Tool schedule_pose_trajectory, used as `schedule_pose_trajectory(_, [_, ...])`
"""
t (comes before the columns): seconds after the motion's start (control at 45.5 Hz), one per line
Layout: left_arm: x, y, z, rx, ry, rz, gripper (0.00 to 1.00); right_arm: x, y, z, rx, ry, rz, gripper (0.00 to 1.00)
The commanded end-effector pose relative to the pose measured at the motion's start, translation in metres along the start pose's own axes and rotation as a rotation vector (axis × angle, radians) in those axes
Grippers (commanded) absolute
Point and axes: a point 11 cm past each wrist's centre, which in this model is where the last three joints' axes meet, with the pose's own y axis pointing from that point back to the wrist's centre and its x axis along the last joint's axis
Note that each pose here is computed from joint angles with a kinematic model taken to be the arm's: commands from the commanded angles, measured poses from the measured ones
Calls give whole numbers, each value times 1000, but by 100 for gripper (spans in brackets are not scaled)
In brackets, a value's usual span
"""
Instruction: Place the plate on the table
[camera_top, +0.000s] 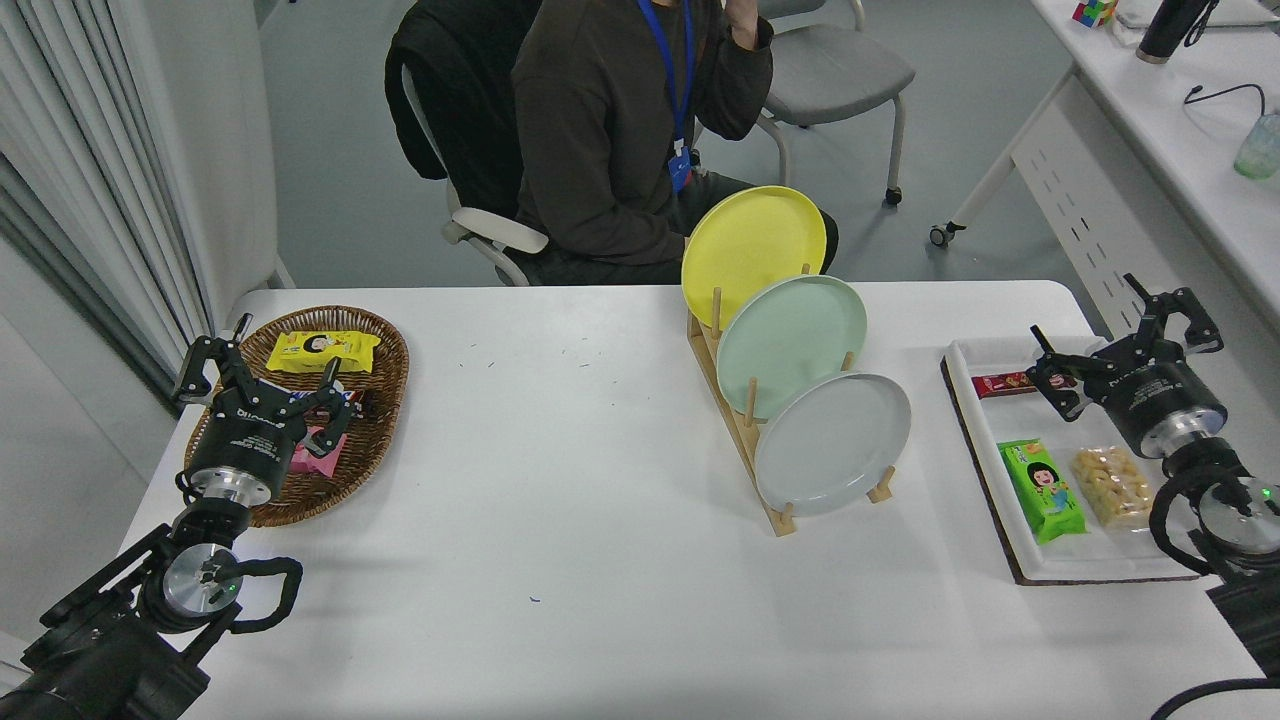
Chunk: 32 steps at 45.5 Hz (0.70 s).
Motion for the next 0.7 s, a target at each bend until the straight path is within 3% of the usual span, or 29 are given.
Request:
schedule_pose_trajectory(0.0, [0,0,0,0,0,0,98,-4,-6,-12,-77,160,25,100])
schedule_pose_trajectory(0.396, [0,0,0,0,0,0,98,-8,-7,-45,-76,279,29,100])
schedule_pose_trajectory(0.681, [0,0,0,-1,-1,0,98,-18,-14,-38,-160,396,11,100])
